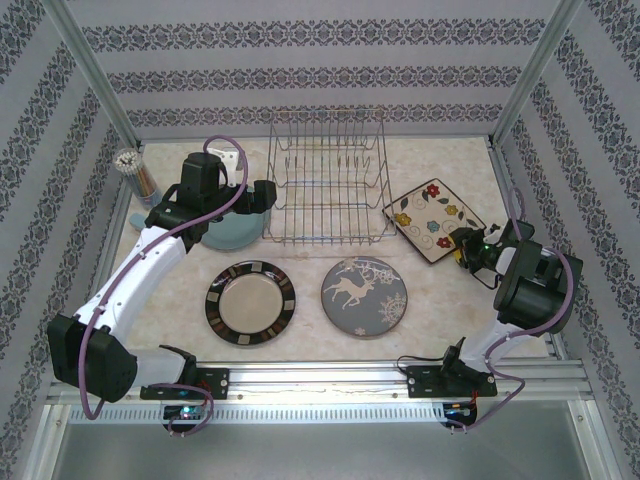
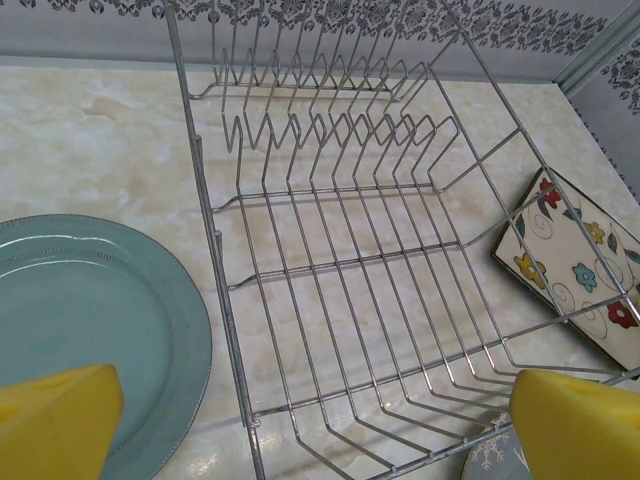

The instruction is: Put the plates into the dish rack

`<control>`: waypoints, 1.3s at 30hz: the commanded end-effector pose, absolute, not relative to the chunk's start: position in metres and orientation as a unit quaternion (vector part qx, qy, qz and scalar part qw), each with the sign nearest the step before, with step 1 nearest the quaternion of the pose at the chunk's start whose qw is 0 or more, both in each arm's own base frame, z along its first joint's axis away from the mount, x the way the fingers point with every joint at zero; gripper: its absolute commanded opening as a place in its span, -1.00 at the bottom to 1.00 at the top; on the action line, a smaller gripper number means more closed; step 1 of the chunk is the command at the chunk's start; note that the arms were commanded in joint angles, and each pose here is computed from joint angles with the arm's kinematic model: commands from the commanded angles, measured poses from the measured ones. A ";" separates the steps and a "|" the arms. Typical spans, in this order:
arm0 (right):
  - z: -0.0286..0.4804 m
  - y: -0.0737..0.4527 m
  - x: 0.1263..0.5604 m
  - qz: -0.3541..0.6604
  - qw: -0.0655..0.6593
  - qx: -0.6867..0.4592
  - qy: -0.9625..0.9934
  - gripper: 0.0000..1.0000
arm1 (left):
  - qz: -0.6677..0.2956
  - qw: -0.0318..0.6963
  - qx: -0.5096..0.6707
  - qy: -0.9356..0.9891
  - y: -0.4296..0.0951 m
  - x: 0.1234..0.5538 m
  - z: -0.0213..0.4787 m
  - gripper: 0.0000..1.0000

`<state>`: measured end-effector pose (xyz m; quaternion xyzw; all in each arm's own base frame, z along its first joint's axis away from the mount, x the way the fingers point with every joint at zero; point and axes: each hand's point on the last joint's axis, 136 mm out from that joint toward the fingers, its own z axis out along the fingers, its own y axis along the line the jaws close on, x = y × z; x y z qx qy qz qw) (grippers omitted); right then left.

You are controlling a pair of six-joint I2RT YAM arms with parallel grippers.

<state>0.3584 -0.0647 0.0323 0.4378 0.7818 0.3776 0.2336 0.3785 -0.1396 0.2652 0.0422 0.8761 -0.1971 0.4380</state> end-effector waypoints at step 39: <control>0.043 -0.058 0.372 0.390 0.273 0.395 0.786 -0.89 | -0.192 0.447 0.047 0.872 -0.140 0.384 0.265 0.99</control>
